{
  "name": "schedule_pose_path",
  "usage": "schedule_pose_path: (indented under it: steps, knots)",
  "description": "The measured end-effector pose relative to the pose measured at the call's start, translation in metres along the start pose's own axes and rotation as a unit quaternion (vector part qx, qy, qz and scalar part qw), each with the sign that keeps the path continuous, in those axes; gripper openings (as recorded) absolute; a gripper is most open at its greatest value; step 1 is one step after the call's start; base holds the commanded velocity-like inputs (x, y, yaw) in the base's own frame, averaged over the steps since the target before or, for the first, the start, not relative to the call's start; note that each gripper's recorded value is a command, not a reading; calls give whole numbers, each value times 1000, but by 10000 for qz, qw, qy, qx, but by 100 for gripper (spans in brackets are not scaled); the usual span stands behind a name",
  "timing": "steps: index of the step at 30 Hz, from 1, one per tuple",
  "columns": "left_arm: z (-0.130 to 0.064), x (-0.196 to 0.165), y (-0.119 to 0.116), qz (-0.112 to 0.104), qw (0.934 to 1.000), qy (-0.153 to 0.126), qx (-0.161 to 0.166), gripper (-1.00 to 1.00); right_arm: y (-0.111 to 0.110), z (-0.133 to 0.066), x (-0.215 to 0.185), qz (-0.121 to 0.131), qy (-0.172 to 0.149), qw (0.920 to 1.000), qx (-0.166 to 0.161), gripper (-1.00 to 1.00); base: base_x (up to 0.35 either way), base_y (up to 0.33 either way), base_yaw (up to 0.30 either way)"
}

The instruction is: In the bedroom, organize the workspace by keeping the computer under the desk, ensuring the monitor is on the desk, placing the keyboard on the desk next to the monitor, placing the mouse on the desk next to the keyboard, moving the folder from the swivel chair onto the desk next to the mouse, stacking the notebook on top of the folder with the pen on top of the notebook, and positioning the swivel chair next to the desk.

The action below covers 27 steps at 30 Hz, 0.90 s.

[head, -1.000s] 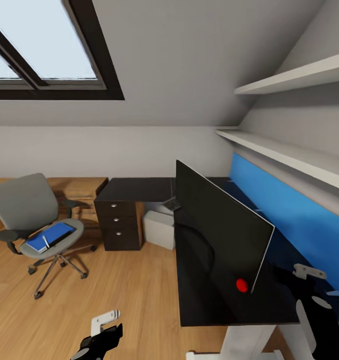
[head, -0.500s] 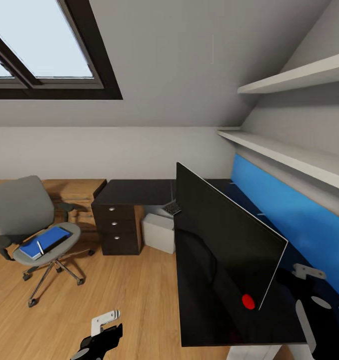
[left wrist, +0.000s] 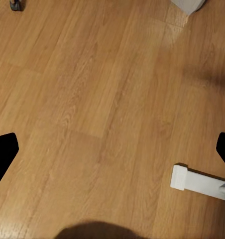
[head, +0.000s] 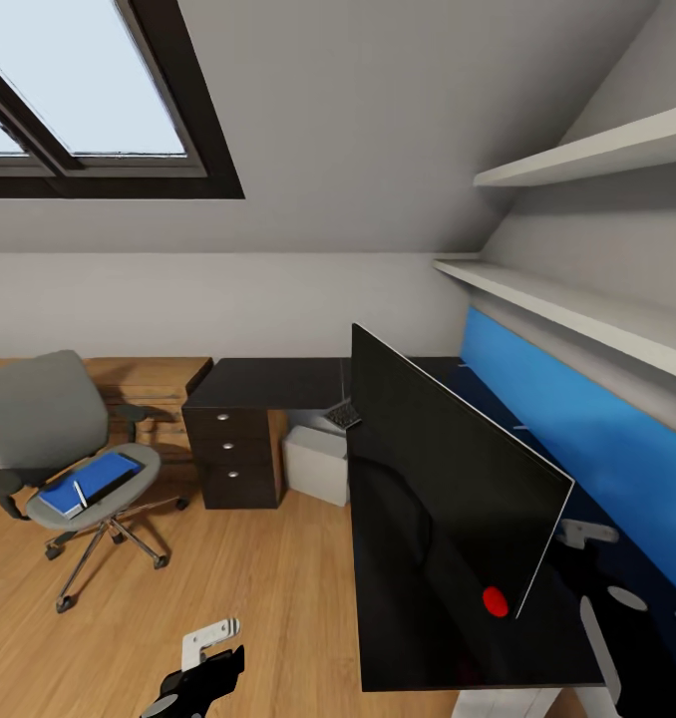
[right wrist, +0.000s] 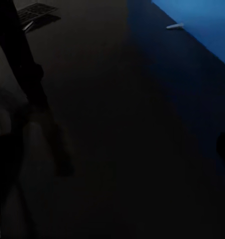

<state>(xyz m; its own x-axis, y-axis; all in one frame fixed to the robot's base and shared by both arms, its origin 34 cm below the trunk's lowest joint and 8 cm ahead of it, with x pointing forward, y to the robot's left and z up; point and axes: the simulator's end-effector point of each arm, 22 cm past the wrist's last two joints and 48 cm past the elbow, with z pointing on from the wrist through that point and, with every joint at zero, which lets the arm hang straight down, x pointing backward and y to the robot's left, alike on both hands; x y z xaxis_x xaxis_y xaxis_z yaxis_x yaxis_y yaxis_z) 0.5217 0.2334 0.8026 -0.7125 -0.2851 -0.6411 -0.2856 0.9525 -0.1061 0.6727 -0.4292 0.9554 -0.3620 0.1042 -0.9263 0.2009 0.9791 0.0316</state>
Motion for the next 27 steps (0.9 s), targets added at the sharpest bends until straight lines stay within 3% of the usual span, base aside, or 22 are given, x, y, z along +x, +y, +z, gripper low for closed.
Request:
schedule_pose_path:
  steps: [6, 9, 15, 27]
  knots:
    - [0, 0, 0, 0, 10000, 0, 0, 100, 26, -1, 2, -535, -42, 9974, -488, 100, 0, 0, 0]
    - [0, 0, 0, 0, 10000, 0, 0, 100, 40, -2, 0, -656, -144, 9954, -679, 100, 0, 0, 0]
    - [0, 0, 0, -1, 10000, -1, 0, 100, 62, -4, 4, -604, -192, 9942, -866, 100, 0, 0, 67]
    - [0, 0, 0, -2, 10000, -3, 1, 100, 78, -5, 4, -545, -281, 9934, -965, 100, 0, 0, 139]
